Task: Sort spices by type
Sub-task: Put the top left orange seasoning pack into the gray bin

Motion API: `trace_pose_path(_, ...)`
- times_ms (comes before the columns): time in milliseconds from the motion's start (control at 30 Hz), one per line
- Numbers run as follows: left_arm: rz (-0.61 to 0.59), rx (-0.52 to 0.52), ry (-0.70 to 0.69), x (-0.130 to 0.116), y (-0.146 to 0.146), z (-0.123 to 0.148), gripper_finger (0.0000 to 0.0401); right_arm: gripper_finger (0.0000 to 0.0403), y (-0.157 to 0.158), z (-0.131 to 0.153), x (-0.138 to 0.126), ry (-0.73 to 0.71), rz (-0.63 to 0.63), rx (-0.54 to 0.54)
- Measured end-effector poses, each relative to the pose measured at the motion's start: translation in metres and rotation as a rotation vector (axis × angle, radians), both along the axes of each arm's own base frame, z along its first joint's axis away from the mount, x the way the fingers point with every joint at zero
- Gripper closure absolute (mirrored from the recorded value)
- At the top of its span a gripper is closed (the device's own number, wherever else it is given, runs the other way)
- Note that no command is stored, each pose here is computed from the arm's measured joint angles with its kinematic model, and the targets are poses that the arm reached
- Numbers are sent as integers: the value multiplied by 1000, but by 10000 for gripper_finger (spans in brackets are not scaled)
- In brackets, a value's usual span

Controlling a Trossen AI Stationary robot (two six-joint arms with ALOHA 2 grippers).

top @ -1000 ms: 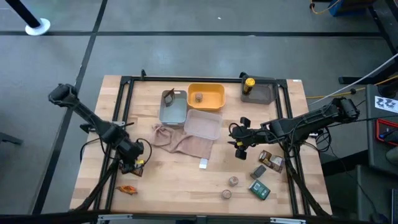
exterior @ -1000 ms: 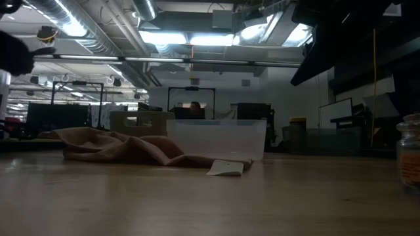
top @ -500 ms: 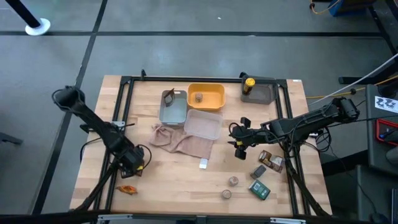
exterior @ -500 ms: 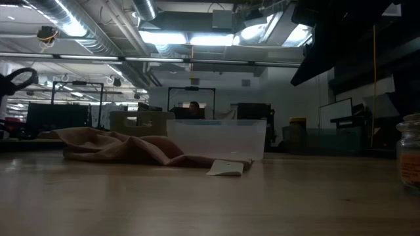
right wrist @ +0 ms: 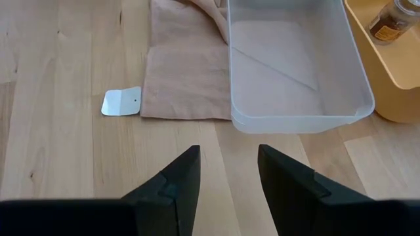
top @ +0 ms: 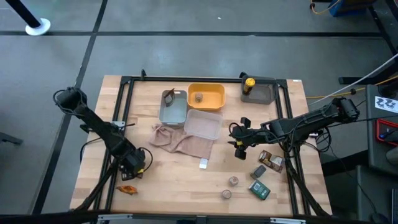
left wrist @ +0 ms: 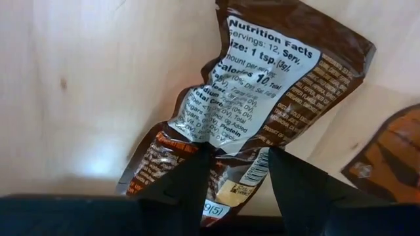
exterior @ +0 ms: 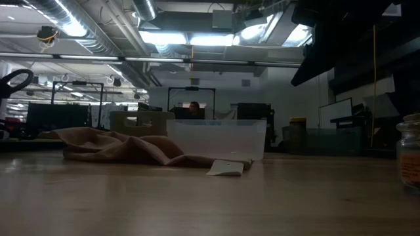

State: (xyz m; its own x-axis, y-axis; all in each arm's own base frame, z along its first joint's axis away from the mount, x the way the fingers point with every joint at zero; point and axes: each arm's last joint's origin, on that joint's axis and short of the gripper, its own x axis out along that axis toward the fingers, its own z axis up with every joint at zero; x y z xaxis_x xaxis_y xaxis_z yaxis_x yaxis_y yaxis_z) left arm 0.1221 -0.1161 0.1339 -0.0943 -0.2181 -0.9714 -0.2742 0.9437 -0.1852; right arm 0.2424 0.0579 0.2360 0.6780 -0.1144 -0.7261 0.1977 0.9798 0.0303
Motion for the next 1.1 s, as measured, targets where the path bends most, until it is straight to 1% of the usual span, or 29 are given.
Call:
trace_pose_path(100,3,13,-34,2,0,0,247,249,0,0,0,0,0,0)
trace_pose_path(200,27,38,-59,3,0,0,264,249,0,0,0,0,0,0)
trace_pose_path(300,65,71,-86,4,1,0,298,249,0,0,0,0,0,0)
trace_pose_path(467,138,139,-149,7,2,0,372,249,0,0,0,0,0,0)
trace_pose_path(533,165,159,-178,8,3,0,391,249,0,0,0,0,1,-1)
trace_pose_path(633,183,162,-239,12,1,0,391,249,0,0,0,0,6,-5)
trace_pose_path(800,213,115,-358,20,-3,3,398,249,1,1,3,-28,6,2)
trace_pose_path(967,263,95,-432,28,0,7,400,249,2,2,7,-61,8,9)
trace_pose_path(1100,301,83,-469,35,3,8,401,249,4,2,15,-109,21,10)
